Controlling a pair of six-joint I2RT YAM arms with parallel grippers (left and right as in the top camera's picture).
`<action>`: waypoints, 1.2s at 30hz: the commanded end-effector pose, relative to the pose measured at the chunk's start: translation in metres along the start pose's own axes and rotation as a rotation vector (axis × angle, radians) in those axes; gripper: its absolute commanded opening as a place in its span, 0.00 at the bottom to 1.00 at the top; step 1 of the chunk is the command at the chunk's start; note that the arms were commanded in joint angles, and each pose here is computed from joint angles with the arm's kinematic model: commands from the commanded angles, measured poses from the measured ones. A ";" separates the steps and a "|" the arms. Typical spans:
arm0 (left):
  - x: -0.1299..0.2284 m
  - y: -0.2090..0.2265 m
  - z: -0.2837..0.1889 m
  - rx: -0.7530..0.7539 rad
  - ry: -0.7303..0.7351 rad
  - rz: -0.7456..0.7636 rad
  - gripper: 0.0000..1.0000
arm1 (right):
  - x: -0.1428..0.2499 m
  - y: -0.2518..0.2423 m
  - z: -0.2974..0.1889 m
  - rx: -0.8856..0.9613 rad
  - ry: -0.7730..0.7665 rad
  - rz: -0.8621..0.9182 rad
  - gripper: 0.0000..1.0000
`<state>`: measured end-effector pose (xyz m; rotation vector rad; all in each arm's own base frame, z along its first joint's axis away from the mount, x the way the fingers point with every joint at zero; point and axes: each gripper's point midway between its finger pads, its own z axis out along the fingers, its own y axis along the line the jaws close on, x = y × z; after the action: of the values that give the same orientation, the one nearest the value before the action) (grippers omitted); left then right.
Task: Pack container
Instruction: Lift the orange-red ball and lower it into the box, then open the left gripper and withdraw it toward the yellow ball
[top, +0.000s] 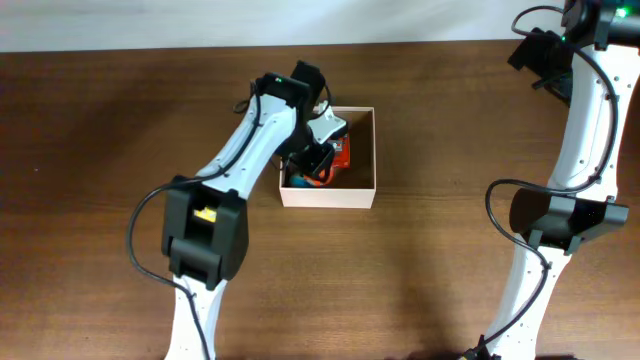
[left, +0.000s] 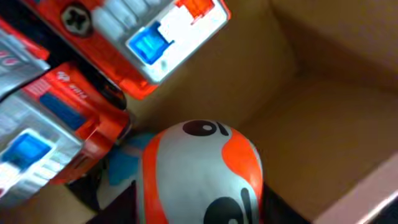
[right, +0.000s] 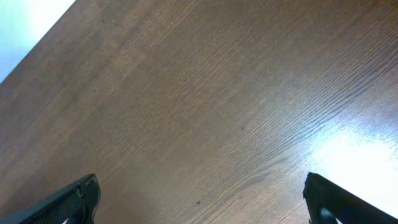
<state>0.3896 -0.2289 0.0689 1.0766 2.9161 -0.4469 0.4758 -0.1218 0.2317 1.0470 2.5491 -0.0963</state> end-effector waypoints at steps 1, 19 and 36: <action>-0.003 0.001 -0.004 -0.009 -0.015 0.021 0.57 | -0.003 -0.001 -0.015 -0.016 -0.030 0.016 0.99; -0.023 -0.007 -0.036 -0.010 -0.091 0.031 0.94 | -0.003 -0.001 -0.015 -0.016 -0.030 0.016 0.99; 0.020 0.046 -0.139 -0.507 -0.070 -0.454 0.84 | -0.003 -0.001 -0.015 -0.016 -0.030 0.016 0.99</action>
<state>0.4045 -0.1887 0.1647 0.6711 2.9887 -0.0681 0.4758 -0.1218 0.2317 1.0461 2.5495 -0.0965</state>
